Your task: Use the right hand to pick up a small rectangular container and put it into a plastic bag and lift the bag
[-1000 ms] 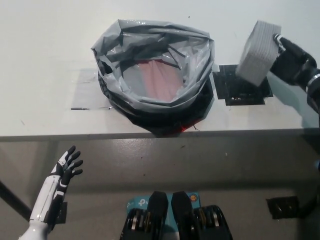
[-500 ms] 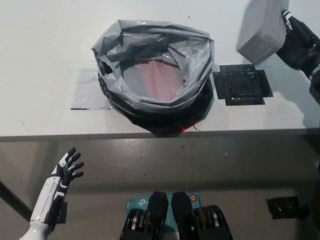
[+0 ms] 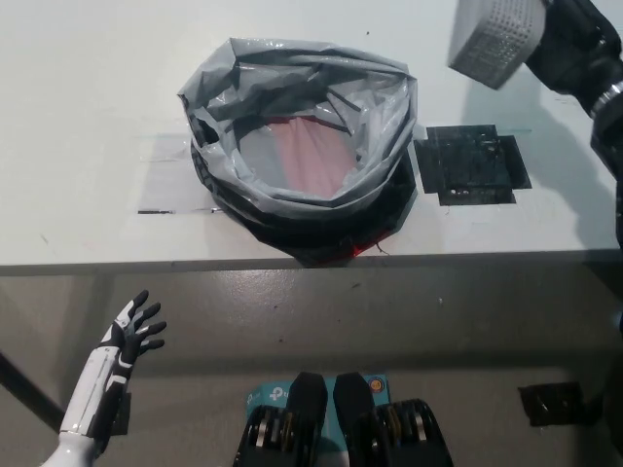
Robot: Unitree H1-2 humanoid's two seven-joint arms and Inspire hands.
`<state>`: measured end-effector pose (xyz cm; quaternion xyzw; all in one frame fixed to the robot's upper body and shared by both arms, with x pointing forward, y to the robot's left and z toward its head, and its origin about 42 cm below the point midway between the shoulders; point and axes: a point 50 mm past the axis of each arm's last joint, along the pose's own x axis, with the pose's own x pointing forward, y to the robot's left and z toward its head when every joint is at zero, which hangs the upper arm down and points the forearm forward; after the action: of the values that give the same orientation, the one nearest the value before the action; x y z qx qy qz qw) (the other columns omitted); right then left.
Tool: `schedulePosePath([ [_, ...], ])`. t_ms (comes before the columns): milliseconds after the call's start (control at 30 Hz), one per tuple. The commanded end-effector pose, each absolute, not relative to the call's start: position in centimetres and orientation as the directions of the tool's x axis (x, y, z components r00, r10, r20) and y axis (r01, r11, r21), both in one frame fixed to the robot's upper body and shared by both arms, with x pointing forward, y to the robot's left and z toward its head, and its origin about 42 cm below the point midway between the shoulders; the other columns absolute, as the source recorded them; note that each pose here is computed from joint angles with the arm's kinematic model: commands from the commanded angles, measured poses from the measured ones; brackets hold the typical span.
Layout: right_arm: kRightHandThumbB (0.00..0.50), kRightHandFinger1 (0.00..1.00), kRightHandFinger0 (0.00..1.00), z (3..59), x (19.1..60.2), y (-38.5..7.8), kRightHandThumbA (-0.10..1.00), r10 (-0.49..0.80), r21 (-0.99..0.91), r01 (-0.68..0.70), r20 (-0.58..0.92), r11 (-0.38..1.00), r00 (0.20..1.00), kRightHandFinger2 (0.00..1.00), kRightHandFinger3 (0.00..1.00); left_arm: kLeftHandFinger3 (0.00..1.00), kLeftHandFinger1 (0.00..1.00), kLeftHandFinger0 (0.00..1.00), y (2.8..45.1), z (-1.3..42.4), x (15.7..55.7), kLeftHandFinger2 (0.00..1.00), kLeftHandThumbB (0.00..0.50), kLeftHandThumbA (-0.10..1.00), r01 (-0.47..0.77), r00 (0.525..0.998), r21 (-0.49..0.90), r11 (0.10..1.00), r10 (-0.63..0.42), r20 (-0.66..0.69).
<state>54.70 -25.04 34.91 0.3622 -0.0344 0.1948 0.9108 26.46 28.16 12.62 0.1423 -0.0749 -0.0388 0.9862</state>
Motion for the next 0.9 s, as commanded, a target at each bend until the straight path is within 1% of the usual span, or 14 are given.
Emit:
schedulePosePath([
  [0,0.132,0.2,0.0,52.3,50.7,-15.2,-0.1,0.541,0.531,-0.756,0.533,0.384,0.65,0.66,0.81,1.0,0.86,0.83,28.8,14.2,26.1,0.93,0.134,1.0,0.079,0.962,0.354,0.932,-0.164,0.219],
  [133,0.124,0.15,0.0,52.2,50.1,-11.9,-0.1,0.596,0.527,-0.763,0.493,0.376,0.634,0.62,0.65,1.0,0.85,0.82,28.8,14.3,26.1,0.91,0.133,1.0,0.081,0.961,0.357,0.931,-0.168,0.22],
  [167,0.145,0.15,0.0,52.0,50.0,-11.1,-0.1,0.603,0.546,-0.749,0.469,0.377,0.645,0.62,0.71,1.0,0.84,0.82,28.8,14.3,26.2,0.91,0.125,1.0,0.085,0.96,0.359,0.93,-0.174,0.221],
  [200,0.149,0.15,0.0,51.9,50.0,-10.8,-0.1,0.605,0.553,-0.742,0.458,0.379,0.651,0.61,0.69,1.0,0.84,0.82,28.8,14.3,26.2,0.91,0.124,1.0,0.088,0.959,0.36,0.929,-0.177,0.222],
  [233,0.092,0.13,0.0,51.6,49.9,-9.9,-0.1,0.62,0.557,-0.74,0.441,0.377,0.649,0.6,1.0,1.0,0.84,0.82,28.8,14.3,26.2,0.91,0.122,1.0,0.09,0.958,0.363,0.928,-0.18,0.222],
  [300,0.091,0.13,0.0,51.1,50.0,-8.5,-0.1,0.654,0.55,-0.754,0.429,0.358,0.623,0.6,1.0,1.0,0.84,0.82,28.7,14.4,26.2,0.91,0.12,1.0,0.093,0.958,0.362,0.927,-0.182,0.221],
  [333,0.128,0.14,0.0,50.9,50.0,-8.1,-0.1,0.662,0.549,-0.756,0.422,0.358,0.62,0.61,1.0,1.0,0.84,0.82,28.7,14.4,26.3,0.91,0.12,1.0,0.094,0.958,0.361,0.928,-0.183,0.221],
  [400,0.128,0.13,0.0,50.7,50.0,-7.6,-0.1,0.671,0.549,-0.754,0.409,0.36,0.618,0.6,1.0,1.0,0.84,0.82,28.7,14.4,26.3,0.91,0.12,1.0,0.095,0.958,0.358,0.929,-0.183,0.222],
  [433,0.132,0.13,0.0,50.4,50.1,-7.0,-0.1,0.689,0.538,-0.76,0.394,0.364,0.609,0.58,0.65,1.0,0.84,0.82,28.7,14.5,26.3,0.91,0.13,1.0,0.096,0.957,0.366,0.926,-0.186,0.221],
  [500,0.107,0.15,0.0,49.7,50.2,-5.7,-0.1,0.714,0.55,-0.755,0.359,0.358,0.601,0.6,0.68,1.0,0.84,0.82,28.7,14.6,26.5,0.91,0.128,1.0,0.102,0.955,0.373,0.922,-0.196,0.224],
  [567,0.081,0.16,0.0,49.4,50.1,-5.2,-0.1,0.73,0.541,-0.759,0.341,0.363,0.592,0.64,0.63,1.0,0.84,0.82,28.8,14.6,26.6,0.92,0.13,1.0,0.108,0.953,0.377,0.92,-0.204,0.223],
  [600,0.1,0.17,0.0,49.1,50.1,-4.5,-0.1,0.743,0.496,-0.776,0.327,0.391,0.584,0.65,0.53,1.0,0.85,0.83,28.8,14.7,26.7,0.92,0.123,1.0,0.113,0.953,0.38,0.918,-0.208,0.218],
  [700,0.124,0.16,0.0,48.1,50.1,-3.5,-0.1,0.768,0.45,-0.787,0.285,0.421,0.574,0.63,0.54,1.0,0.84,0.82,28.7,14.5,26.7,0.92,0.125,1.0,0.117,0.951,0.387,0.914,-0.215,0.22],
  [867,0.141,0.17,0.0,46.8,50.3,-2.4,-0.1,0.787,0.43,-0.776,0.207,0.461,0.582,0.63,0.78,1.0,0.84,0.82,28.7,14.6,26.6,0.92,0.123,1.0,0.127,0.95,0.387,0.913,-0.225,0.217],
])
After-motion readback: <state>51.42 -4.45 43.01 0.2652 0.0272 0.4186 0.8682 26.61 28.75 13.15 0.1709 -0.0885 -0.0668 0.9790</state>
